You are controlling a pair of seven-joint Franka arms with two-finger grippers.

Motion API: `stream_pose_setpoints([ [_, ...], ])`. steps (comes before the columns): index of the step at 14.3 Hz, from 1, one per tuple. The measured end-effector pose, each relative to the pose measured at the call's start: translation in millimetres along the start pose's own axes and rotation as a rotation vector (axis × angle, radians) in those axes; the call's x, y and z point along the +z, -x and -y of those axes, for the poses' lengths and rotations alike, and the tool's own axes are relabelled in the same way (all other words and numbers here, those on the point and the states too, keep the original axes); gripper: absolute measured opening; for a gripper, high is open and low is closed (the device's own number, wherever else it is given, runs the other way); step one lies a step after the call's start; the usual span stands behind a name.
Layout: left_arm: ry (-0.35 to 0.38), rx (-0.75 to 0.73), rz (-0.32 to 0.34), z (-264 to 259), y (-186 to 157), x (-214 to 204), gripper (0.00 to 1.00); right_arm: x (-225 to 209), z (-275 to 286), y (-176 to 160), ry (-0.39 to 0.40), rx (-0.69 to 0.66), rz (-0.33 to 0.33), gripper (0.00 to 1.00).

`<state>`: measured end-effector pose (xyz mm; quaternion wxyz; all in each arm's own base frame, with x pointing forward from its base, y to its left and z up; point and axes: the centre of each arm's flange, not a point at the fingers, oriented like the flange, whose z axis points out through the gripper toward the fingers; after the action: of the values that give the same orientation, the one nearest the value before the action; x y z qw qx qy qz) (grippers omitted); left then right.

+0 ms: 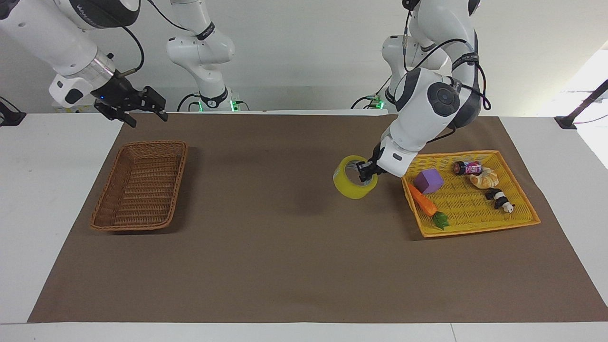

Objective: Move tape to another basket
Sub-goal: 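Hold the tape up with the left gripper while the right gripper reaches it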

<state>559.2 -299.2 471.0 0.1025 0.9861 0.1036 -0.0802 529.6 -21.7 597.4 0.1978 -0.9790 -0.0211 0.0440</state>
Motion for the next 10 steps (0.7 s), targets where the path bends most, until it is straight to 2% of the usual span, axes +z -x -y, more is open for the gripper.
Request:
stream_pose_setpoints([
  [2,0.0,-0.008,-0.003,3.8,-3.2,-1.3,0.22,33.3,38.4,-23.6,-0.17,-0.032,-0.031,0.99],
  [6,0.013,-0.015,-0.025,5.4,-7.7,-4.4,0.22,138.6,101.9,-73.5,-0.518,0.017,-0.046,1.0],
  [10,0.02,-0.015,-0.036,5.0,-9.1,-5.4,0.22,231.0,159.3,-101.9,-0.734,0.14,-0.112,1.0],
])
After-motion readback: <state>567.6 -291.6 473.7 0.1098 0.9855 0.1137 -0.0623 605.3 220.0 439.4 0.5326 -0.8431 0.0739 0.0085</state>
